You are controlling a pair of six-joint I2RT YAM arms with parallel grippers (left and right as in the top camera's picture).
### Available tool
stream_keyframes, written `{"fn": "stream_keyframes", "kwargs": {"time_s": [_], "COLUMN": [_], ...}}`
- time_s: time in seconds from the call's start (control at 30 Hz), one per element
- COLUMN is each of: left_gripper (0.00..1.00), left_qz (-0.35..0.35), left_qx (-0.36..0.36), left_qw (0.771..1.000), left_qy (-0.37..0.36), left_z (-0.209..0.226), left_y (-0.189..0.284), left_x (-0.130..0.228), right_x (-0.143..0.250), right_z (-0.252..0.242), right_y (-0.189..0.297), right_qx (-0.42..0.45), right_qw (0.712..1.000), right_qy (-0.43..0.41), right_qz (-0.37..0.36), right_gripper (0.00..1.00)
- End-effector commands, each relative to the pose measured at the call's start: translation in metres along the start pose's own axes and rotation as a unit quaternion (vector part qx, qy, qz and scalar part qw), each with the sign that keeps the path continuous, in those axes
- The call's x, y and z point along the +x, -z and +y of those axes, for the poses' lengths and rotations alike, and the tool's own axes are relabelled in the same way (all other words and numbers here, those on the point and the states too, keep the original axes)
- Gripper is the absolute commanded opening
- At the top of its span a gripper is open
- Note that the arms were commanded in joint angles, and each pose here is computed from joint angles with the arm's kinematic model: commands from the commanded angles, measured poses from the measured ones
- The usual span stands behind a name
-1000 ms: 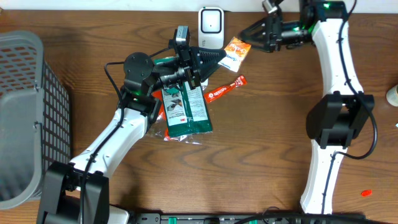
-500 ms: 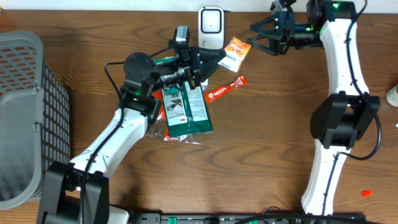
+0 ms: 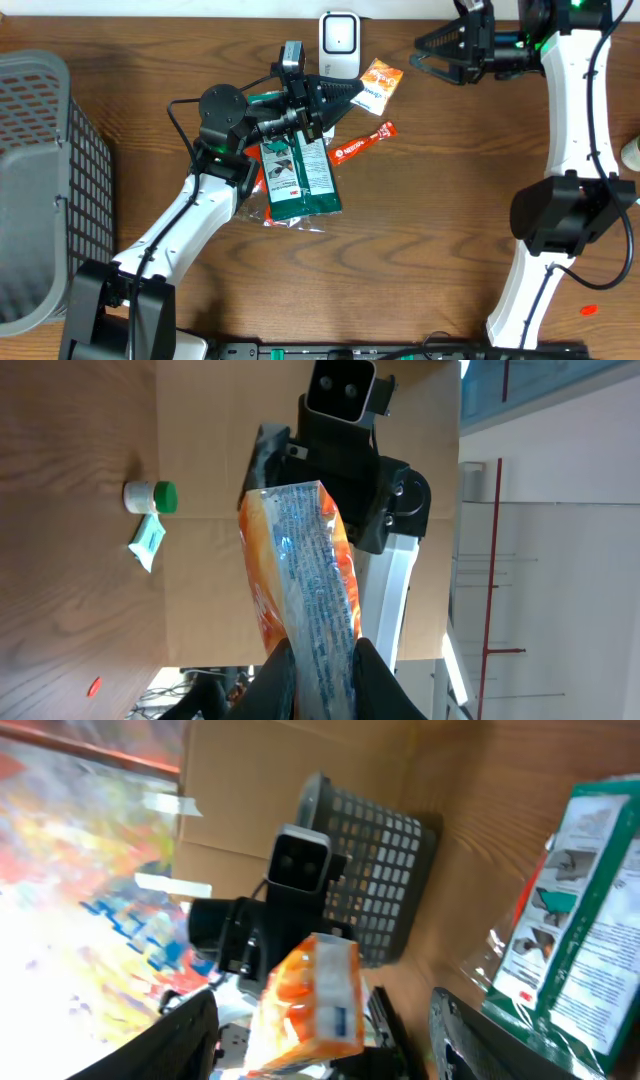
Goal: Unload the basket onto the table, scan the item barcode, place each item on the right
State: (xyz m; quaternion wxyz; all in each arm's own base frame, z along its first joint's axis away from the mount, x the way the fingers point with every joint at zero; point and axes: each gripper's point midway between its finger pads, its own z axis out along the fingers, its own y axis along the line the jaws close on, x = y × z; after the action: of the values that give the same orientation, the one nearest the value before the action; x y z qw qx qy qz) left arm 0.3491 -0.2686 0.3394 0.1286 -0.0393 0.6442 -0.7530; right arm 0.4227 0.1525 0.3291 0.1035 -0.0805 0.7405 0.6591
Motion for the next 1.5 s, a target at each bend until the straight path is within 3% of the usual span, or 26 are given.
{"fn": "stream_keyframes", "kwargs": {"time_s": [0.0,0.23,0.4,0.53,0.7,0.9,0.97,1.1,1.17,1.3,1.37,1.47], "left_gripper": [0.08,0.08,0.08,0.08,0.07,0.08,0.08,0.08,0.08,0.08,0.07,0.08], "left_qz": [0.000,0.000,0.000,0.000,-0.001,-0.006,-0.008,-0.008,-0.008,-0.003,-0.002,-0.002], "left_qx": [-0.001,-0.001,-0.001,-0.001,-0.001,-0.001,-0.002,-0.002,-0.002,-0.002,-0.003,-0.003], "left_qw": [1.000,1.000,1.000,1.000,1.000,1.000,1.000,1.000,1.000,1.000,1.000,1.000], "left_qy": [-0.008,-0.008,-0.008,-0.008,-0.008,-0.009,-0.010,-0.010,-0.010,-0.010,-0.010,-0.010], "left_z": [0.002,0.002,0.002,0.002,0.002,0.002,0.002,0.002,0.002,0.002,0.002,0.002], "left_y": [0.002,0.002,0.002,0.002,0.002,0.005,0.006,0.006,0.006,0.006,0.006,0.006], "left_x": [0.000,0.000,0.000,0.000,0.000,-0.004,-0.005,-0.005,-0.005,-0.004,-0.003,-0.003], "right_x": [0.008,0.017,0.018,0.018,0.018,0.018,0.018,0.018,0.004,-0.023,-0.047,-0.081], "right_z": [0.005,0.006,0.006,0.006,0.006,0.006,0.005,-0.039,-0.084,-0.145,-0.153,-0.149], "right_y": [-0.017,-0.036,-0.037,-0.037,-0.037,-0.037,-0.037,-0.030,-0.012,0.047,0.070,0.082], "right_qx": [0.006,0.007,0.008,0.008,0.008,0.008,0.011,0.138,0.275,0.532,0.605,0.645], "right_qw": [0.999,0.998,0.999,0.999,0.999,0.999,0.999,0.988,0.959,0.845,0.790,0.743], "right_qy": [0.023,0.029,0.022,0.022,0.022,0.014,0.014,0.033,0.044,0.048,0.094,0.176], "right_qz": [0.022,0.047,0.048,0.048,0.049,0.049,0.050,0.067,0.056,0.012,-0.014,-0.036], "right_gripper": [0.64,0.60,0.53,0.41,0.38,0.24,0.26,0.50,0.65,0.68,0.70,0.76]}}
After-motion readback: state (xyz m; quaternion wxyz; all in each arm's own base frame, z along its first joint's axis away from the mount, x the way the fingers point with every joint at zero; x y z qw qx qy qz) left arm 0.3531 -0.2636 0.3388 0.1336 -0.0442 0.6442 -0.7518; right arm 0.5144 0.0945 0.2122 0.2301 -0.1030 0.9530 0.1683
